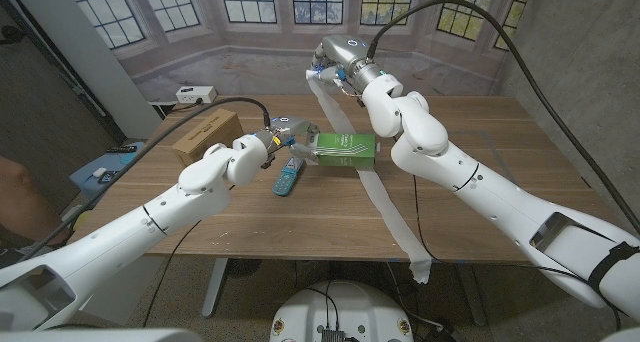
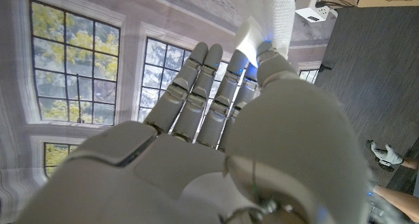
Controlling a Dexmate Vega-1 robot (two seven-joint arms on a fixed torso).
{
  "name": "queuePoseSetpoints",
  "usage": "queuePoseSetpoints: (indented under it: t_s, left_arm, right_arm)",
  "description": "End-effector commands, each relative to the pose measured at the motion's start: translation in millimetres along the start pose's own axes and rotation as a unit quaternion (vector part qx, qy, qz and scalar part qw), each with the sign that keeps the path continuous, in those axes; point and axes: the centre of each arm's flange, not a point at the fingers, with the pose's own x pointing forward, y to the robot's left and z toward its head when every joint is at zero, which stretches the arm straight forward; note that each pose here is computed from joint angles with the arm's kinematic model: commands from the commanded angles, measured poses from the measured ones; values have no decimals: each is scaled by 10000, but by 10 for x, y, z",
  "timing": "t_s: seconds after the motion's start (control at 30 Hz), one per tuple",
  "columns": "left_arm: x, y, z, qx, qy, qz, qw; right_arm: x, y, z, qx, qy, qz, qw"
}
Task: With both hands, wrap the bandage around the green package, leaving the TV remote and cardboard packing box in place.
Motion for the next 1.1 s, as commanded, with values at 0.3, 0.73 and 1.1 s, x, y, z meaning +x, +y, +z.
queuePoseSetpoints:
  t_s: [0.3, 0.73, 1.1]
  left_arm:
    - [109, -4, -28, -60, -56, 35, 10000]
    - [148, 4, -53, -69, -29, 64, 10000]
    - [225, 15, -47, -84, -52, 79, 9999]
  right_arm:
    - [-157, -157, 93, 160, 8, -131, 9998]
    - [-319, -221, 126, 316, 63, -114, 9994]
    - [-489, -274, 149, 432, 139, -126, 9989]
